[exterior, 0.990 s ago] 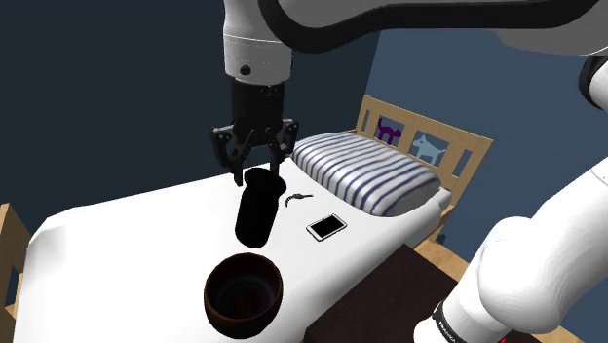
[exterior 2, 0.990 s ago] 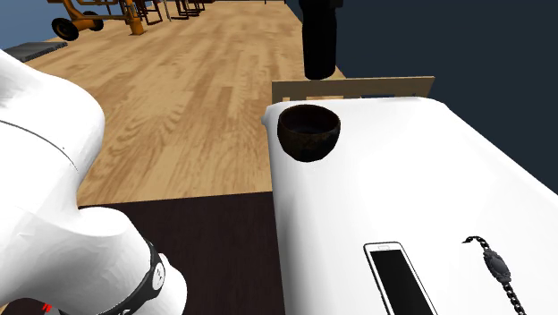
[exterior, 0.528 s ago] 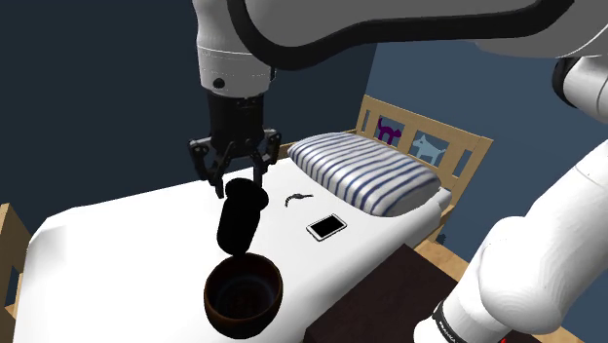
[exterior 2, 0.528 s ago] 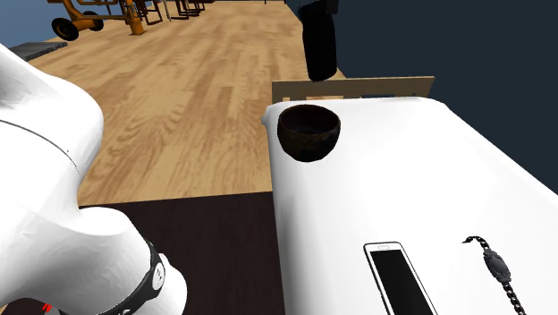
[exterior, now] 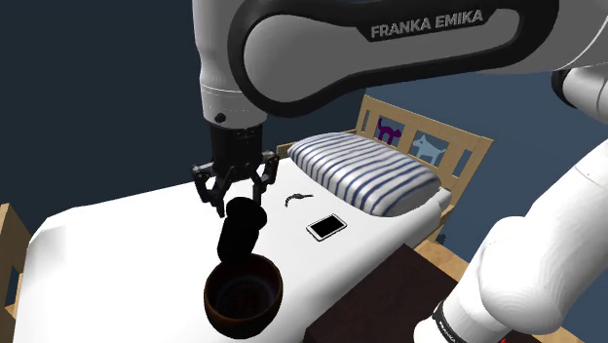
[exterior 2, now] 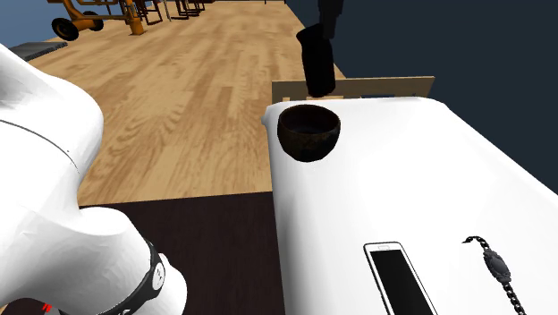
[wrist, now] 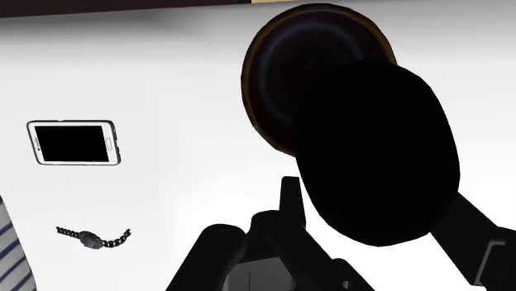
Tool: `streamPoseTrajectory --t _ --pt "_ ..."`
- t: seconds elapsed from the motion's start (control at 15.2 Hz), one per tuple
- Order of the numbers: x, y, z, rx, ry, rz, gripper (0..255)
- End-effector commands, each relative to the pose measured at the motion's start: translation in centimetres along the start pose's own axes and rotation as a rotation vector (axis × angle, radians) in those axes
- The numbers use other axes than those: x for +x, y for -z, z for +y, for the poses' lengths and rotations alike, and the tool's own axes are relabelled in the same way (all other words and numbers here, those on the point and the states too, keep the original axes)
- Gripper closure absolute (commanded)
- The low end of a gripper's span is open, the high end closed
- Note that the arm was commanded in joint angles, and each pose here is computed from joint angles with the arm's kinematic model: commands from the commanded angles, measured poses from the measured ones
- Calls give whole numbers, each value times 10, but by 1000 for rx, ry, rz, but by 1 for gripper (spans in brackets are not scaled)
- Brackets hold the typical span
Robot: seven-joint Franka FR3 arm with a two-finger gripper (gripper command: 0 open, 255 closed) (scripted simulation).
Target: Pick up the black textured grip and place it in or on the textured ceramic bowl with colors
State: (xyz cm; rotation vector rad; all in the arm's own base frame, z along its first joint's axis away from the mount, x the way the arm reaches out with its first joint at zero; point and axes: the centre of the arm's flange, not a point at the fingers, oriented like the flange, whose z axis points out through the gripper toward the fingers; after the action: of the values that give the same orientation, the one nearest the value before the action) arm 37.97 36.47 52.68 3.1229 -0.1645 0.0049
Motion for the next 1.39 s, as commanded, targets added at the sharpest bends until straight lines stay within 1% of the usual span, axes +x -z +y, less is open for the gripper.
streamPoseTrajectory --t 0.0,0.79,1.25,1.32 --pt "-1 -10 0 1 0 1 255" --pt "-1 -72 -1 1 0 1 255" --pt "-1 -72 -1 1 0 1 255" --pt "-1 -72 -1 1 0 1 0"
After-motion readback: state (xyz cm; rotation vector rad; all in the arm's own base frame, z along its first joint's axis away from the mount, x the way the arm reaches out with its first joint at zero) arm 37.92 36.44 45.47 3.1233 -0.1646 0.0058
